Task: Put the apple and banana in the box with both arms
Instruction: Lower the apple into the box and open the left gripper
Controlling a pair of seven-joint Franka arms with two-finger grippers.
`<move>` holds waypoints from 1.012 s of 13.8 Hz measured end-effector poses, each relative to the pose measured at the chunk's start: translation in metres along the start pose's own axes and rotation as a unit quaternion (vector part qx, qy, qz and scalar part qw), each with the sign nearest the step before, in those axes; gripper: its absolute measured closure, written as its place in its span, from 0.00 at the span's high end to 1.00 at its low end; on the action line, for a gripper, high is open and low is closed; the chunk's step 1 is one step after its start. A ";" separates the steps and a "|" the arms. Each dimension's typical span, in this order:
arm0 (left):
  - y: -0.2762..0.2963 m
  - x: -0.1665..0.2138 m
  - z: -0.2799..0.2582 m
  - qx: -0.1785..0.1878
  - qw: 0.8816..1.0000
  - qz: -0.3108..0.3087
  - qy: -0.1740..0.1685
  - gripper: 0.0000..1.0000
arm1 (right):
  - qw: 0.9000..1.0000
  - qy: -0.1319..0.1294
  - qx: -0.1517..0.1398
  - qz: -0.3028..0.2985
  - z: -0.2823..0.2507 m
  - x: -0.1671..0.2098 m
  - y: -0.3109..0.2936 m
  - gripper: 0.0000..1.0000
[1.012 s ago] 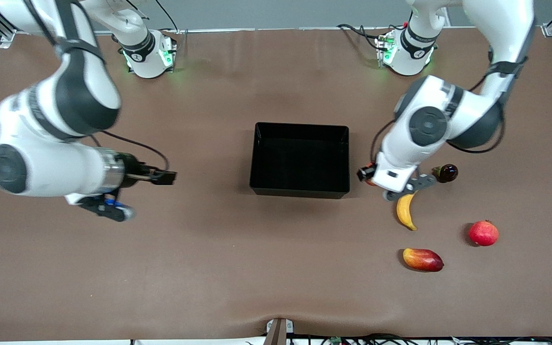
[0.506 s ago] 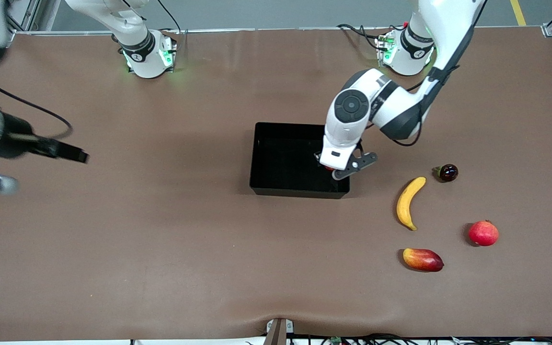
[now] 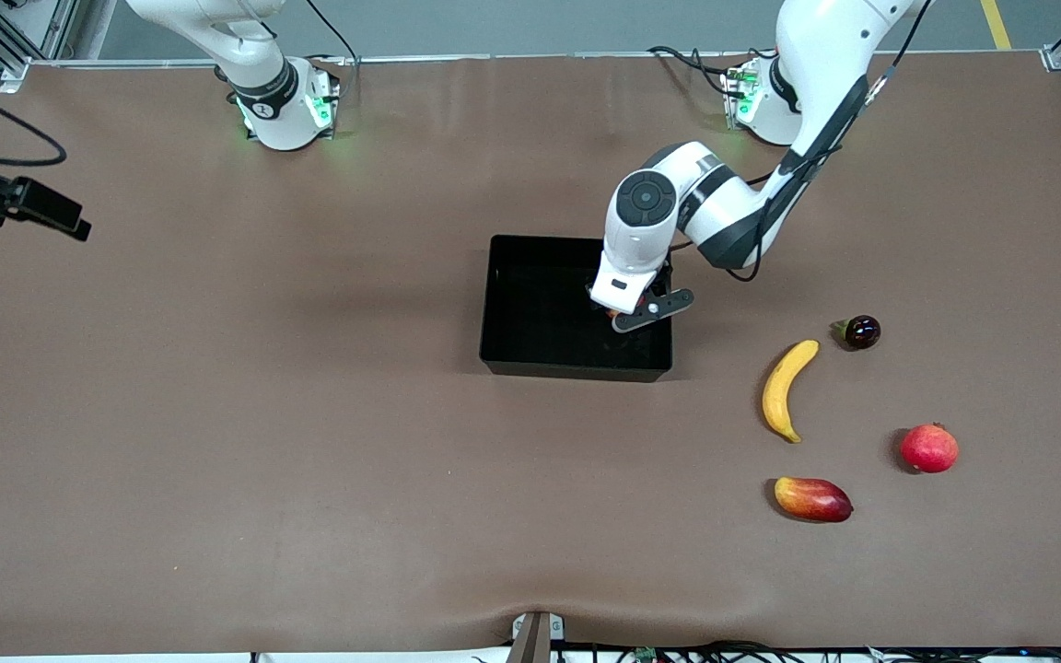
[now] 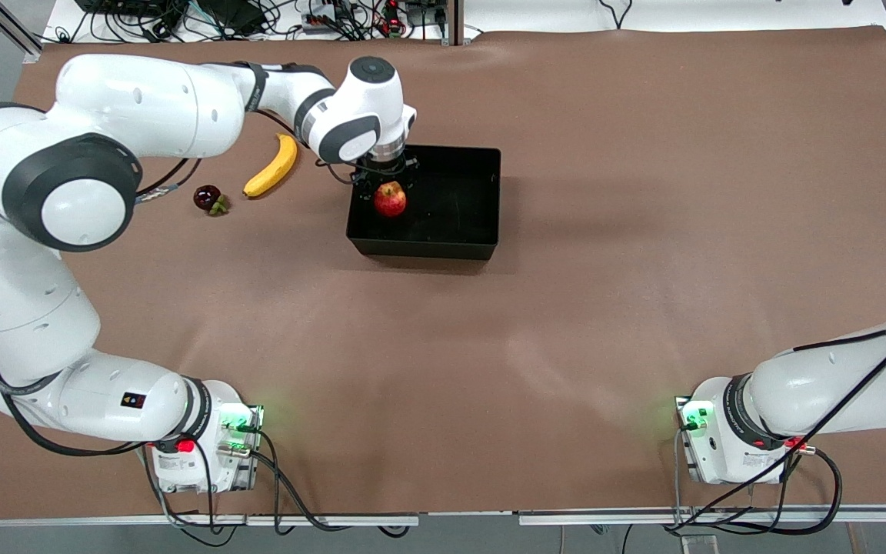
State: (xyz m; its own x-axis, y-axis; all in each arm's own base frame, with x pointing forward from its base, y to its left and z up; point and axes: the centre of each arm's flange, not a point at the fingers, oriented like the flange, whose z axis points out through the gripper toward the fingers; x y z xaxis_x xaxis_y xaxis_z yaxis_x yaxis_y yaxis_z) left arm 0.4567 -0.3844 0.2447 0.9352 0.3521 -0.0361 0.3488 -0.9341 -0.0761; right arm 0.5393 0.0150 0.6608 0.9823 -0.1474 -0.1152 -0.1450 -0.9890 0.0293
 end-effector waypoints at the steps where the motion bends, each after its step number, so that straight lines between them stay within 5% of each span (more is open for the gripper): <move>1: 0.001 -0.002 0.009 0.003 1.000 -0.003 0.000 0.77 | 1.000 0.003 0.001 -0.015 0.004 -0.009 0.002 1.00; 8: 0.006 -0.013 0.037 0.016 1.000 -0.017 -0.003 0.77 | 0.997 0.036 0.007 -0.075 0.007 -0.019 0.022 1.00; 12: 0.007 -0.010 0.034 0.014 1.000 -0.010 0.007 0.98 | 0.995 0.045 0.007 -0.093 0.003 -0.013 0.043 1.00; 14: 0.010 -0.006 0.023 0.008 1.000 -0.012 0.016 1.00 | 0.993 0.045 0.009 -0.108 0.004 -0.009 0.066 1.00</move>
State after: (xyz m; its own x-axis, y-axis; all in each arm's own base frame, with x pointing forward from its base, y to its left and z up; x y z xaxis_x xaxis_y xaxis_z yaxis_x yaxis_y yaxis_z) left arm 0.4533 -0.3942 0.2209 0.9281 0.3722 -0.0032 0.3704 -0.9243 -0.0918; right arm 0.5208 -0.0491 0.6594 0.9973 0.0685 -0.0279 0.0684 -0.9976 -0.0045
